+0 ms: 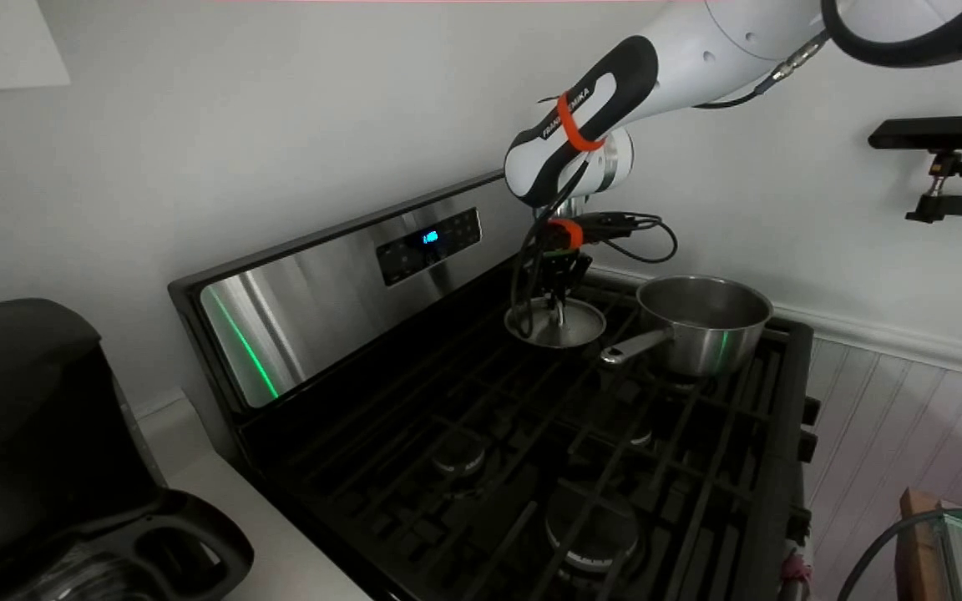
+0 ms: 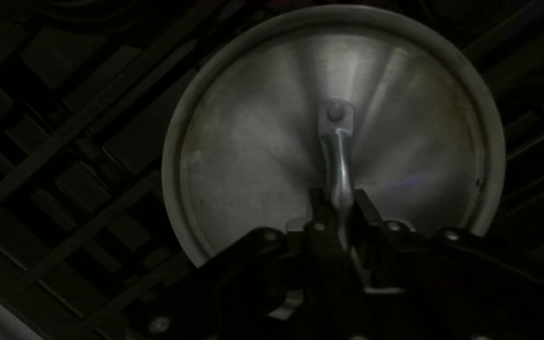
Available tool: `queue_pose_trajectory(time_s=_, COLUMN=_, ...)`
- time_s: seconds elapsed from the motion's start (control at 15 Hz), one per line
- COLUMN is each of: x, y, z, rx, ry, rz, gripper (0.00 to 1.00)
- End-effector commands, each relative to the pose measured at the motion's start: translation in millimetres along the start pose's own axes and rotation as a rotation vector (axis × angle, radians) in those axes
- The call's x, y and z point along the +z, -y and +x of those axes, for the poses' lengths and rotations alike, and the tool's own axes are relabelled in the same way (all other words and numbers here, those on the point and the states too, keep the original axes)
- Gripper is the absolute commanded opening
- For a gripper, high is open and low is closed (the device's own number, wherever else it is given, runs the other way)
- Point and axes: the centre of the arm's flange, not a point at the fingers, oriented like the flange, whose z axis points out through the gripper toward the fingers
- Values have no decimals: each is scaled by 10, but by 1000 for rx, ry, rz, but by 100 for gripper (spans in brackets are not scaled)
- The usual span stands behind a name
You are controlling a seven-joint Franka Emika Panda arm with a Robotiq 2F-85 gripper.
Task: Remove the lid from the put put it on the stove right rear plate, slide the pot to the left onto the middle of the stove plate
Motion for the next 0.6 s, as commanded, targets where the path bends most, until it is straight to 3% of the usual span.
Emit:
queue_pose_trajectory(time_s=0.0, x=12, y=-22, z=51, rx=-9, ry=-11, rz=30, gripper=16)
queue_pose_trajectory(time_s=0.07, x=13, y=-25, z=51, rx=-7, ry=-11, rz=31, gripper=10)
queue_pose_trajectory(time_s=0.2, x=-5, y=-32, z=47, rx=-3, ry=-13, rz=33, gripper=40)
queue_pose_trajectory(time_s=0.33, x=-118, y=-37, z=26, rx=4, ry=-25, rz=46, gripper=48)
queue_pose_trajectory(time_s=0.53, x=-404, y=-44, z=-22, rx=7, ry=-66, rz=64, gripper=69)
